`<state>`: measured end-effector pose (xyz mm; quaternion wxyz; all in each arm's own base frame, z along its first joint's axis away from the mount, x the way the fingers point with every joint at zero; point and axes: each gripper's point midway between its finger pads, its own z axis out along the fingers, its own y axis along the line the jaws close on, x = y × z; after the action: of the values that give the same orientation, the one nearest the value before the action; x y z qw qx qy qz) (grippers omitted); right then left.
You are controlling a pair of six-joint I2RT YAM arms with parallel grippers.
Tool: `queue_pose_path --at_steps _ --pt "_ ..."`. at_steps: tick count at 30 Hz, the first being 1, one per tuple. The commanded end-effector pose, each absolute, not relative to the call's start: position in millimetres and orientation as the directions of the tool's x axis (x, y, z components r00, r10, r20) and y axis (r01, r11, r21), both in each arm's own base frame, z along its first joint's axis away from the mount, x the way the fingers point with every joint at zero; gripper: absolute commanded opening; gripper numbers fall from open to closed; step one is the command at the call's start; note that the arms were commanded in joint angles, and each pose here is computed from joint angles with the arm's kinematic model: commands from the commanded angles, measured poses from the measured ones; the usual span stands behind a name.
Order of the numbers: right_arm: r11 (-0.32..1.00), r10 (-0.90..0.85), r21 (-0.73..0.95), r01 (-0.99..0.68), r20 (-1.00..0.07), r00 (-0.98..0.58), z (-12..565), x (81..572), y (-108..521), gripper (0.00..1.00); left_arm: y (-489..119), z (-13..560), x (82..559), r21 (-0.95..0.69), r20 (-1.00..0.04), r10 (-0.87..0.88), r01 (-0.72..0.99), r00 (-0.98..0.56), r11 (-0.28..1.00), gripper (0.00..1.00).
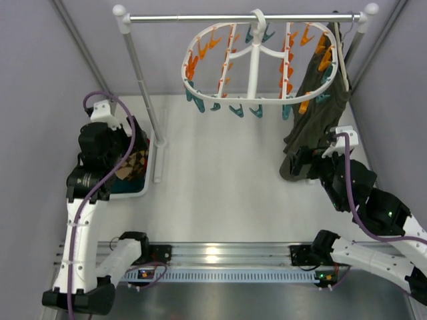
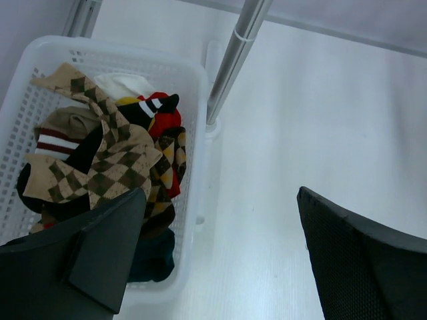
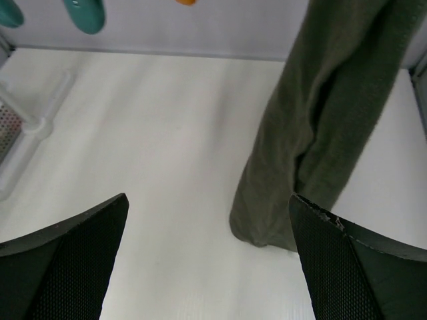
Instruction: Remove the socks clipped to the hanger
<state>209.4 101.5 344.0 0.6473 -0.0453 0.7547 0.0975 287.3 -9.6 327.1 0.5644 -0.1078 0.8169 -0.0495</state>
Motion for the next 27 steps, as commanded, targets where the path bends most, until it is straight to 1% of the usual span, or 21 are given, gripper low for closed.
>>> queue_pose_path --at_steps 1,3,4,5,8,15,16,23,27 --pt "0.997 0.046 0.055 -0.053 -0.987 -0.153 353.5 205.3 64.4 0.99 -8.5 330.8 256.5 -0.155 -0.929 -0.176 -0.09 -0.325 0.984 0.98" --pt "0.998 0.027 0.035 -0.046 -0.986 -0.164 352.7 204.7 62.1 0.99 -10.7 336.3 241.1 -0.157 -0.938 -0.169 -0.066 -0.302 0.985 0.98" --pt "1.0 -0.008 -0.005 -0.018 -0.983 -0.185 347.1 204.1 55.4 0.99 -11.7 332.8 235.9 -0.151 -0.937 -0.161 -0.056 -0.311 0.987 0.99" --pt "1.0 -0.007 -0.009 0.01 -0.981 -0.195 347.3 205.3 53.1 0.99 -11.4 333.1 230.4 -0.15 -0.94 -0.159 -0.055 -0.301 0.987 0.98" --pt "0.997 -0.056 -0.068 0.041 -0.969 -0.239 338.3 206.8 46.6 1.0 -12.0 333.9 212.1 -0.136 -0.952 -0.141 -0.038 -0.271 0.99 0.99" --pt "0.994 -0.031 -0.06 0.087 -0.954 -0.3 334.1 204.3 17.7 0.99 -24.4 335.0 181.9 -0.12 -0.97 -0.103 0.066 -0.221 0.991 0.99" --pt "0.993 -0.022 -0.057 0.103 -0.951 -0.307 332.4 203.1 12.8 0.99 -22.2 333.8 180.5 -0.115 -0.971 -0.101 0.056 -0.216 0.992 0.98" --pt "0.994 0.018 -0.006 0.105 -0.973 -0.231 344.6 178.1 -5.3 0.99 -26.8 327.8 169.2 -0.129 -0.973 -0.108 0.094 -0.202 0.987 0.99" --pt "0.995 0.02 -0.002 0.102 -0.976 -0.216 344.0 169.9 -11.0 0.99 -26.7 322.6 167.8 -0.135 -0.972 -0.113 0.093 -0.207 0.987 0.98"
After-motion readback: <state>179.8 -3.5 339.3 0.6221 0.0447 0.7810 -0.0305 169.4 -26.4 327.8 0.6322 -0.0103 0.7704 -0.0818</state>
